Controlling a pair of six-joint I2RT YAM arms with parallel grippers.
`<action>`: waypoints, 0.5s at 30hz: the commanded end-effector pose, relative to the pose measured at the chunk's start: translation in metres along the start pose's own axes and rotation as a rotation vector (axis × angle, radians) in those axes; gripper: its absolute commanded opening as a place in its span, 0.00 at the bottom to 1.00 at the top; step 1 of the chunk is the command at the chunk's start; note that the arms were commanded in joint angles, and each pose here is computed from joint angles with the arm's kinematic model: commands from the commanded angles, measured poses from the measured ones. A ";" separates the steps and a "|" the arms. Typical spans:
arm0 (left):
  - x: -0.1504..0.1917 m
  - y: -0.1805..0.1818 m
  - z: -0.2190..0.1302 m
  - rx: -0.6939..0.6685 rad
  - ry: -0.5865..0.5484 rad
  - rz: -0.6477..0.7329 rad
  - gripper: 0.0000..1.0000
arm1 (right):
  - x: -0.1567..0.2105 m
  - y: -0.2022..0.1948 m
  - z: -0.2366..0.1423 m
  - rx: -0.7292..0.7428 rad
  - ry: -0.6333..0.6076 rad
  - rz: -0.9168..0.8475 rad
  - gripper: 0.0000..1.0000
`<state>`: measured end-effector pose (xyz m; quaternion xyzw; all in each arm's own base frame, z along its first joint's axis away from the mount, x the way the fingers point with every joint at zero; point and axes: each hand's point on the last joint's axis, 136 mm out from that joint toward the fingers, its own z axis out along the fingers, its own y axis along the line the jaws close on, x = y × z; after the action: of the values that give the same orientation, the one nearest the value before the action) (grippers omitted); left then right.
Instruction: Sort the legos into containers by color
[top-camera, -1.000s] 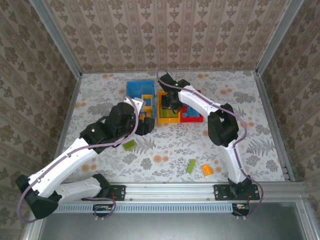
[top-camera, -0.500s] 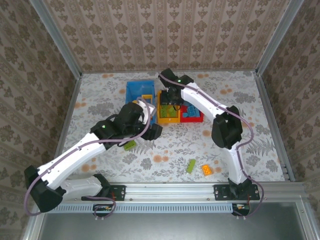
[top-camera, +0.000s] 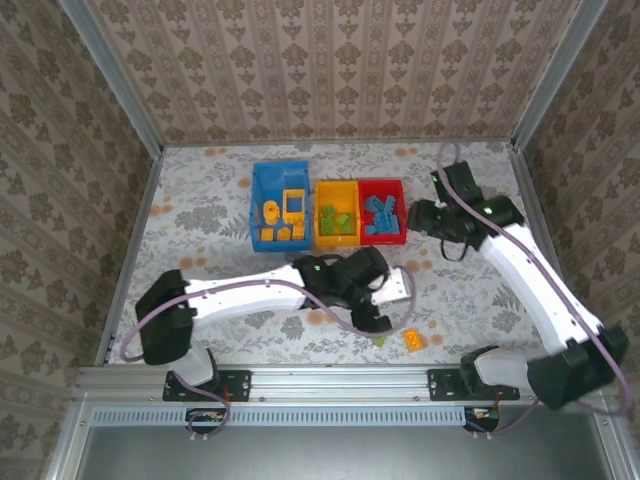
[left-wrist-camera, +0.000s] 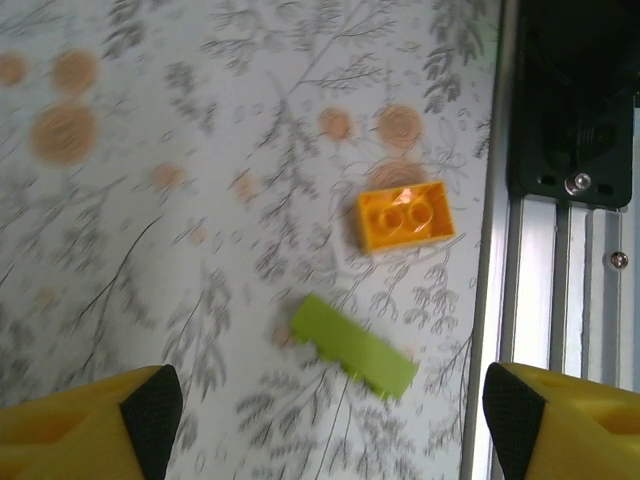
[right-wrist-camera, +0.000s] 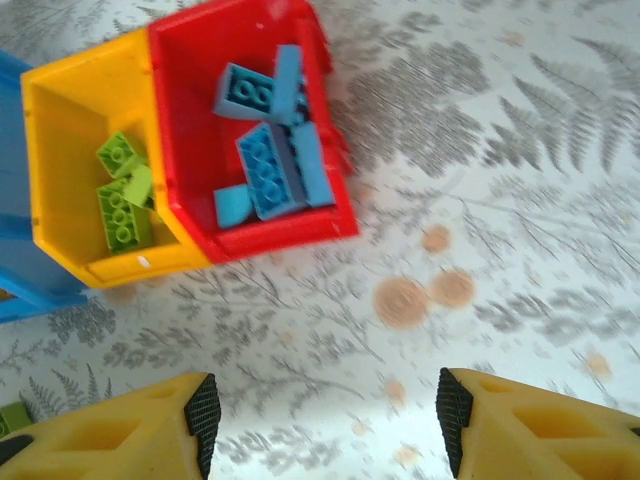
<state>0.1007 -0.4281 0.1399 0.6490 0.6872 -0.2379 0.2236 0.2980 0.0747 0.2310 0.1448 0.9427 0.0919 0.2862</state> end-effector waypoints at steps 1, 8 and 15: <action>-0.030 -0.010 0.020 0.006 -0.057 0.212 0.83 | 0.026 -0.029 -0.021 0.003 0.044 0.086 0.65; -0.023 -0.015 0.069 0.003 -0.003 0.396 0.83 | 0.039 -0.054 -0.058 -0.020 0.008 0.166 0.68; -0.007 -0.016 0.091 0.033 0.052 0.532 0.86 | 0.046 -0.055 -0.064 -0.045 0.017 0.170 0.69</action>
<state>0.0825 -0.4804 0.0692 0.7917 0.5364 -0.1765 0.2332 0.2249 0.0284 0.2549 0.2220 0.9186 0.1309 0.2995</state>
